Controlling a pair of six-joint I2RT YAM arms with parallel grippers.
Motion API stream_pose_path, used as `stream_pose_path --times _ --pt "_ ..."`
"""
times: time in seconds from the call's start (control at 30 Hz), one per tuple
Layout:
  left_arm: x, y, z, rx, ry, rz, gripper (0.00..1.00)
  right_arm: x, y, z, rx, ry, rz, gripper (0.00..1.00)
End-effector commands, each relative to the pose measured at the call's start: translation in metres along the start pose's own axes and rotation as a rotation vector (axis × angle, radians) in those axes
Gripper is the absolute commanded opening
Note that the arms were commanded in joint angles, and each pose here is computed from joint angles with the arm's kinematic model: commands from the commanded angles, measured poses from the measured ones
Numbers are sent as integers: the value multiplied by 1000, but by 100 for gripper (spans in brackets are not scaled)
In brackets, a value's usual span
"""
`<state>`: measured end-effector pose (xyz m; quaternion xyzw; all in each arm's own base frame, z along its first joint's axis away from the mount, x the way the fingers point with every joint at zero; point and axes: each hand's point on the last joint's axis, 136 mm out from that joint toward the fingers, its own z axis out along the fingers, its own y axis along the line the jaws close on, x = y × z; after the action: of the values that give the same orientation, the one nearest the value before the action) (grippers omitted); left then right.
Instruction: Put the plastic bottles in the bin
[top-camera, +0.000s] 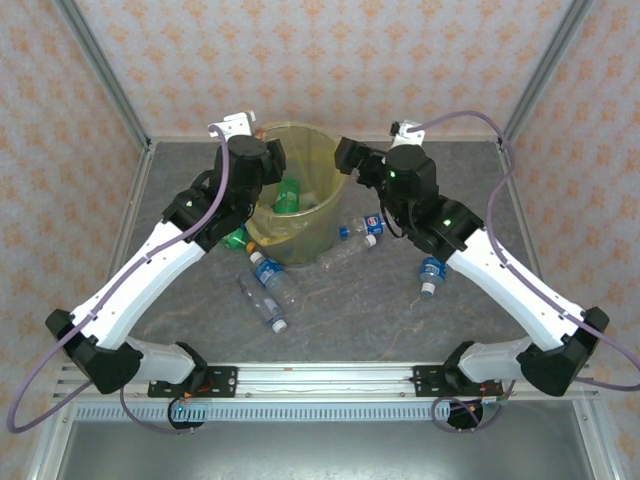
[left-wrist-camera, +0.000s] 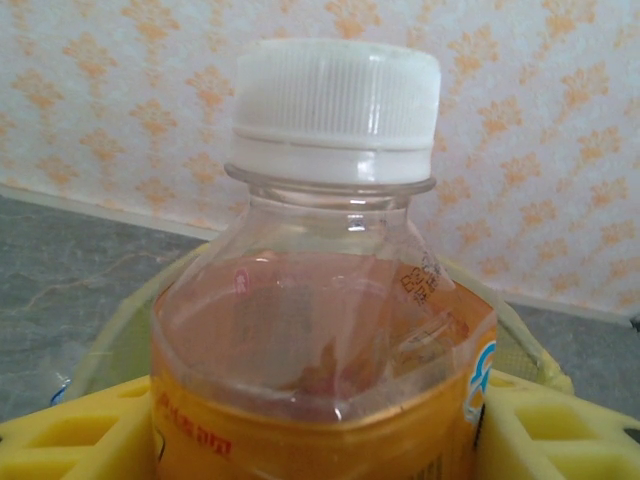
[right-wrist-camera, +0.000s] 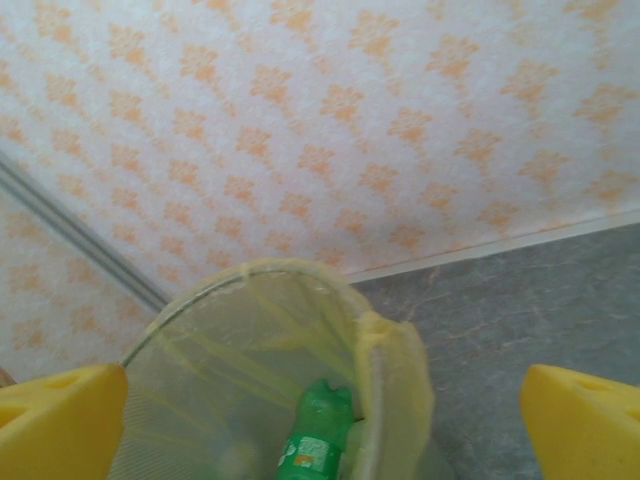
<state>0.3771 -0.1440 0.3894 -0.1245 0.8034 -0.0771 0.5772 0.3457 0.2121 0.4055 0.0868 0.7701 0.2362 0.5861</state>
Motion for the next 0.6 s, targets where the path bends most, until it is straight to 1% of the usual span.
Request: stream_pose_path --times 0.0,0.1,0.27,0.37,0.43,0.47,0.57 --pt "-13 -22 1 88 -17 8 62 -4 -40 -17 149 -52 42 100" --pt "-6 -30 9 106 8 26 64 2 -66 -28 220 -58 66 100" --pt "1 -40 16 136 42 45 67 24 -106 -38 314 -22 101 100" --pt "3 -43 18 145 51 45 72 38 -128 -43 369 4 107 100" --pt "5 -46 18 160 60 44 79 48 -143 -45 411 28 106 100" --pt "5 -48 18 168 61 41 81 52 -149 -45 429 39 103 100" --pt "4 -50 16 183 65 36 82 64 -167 -46 486 69 98 100"
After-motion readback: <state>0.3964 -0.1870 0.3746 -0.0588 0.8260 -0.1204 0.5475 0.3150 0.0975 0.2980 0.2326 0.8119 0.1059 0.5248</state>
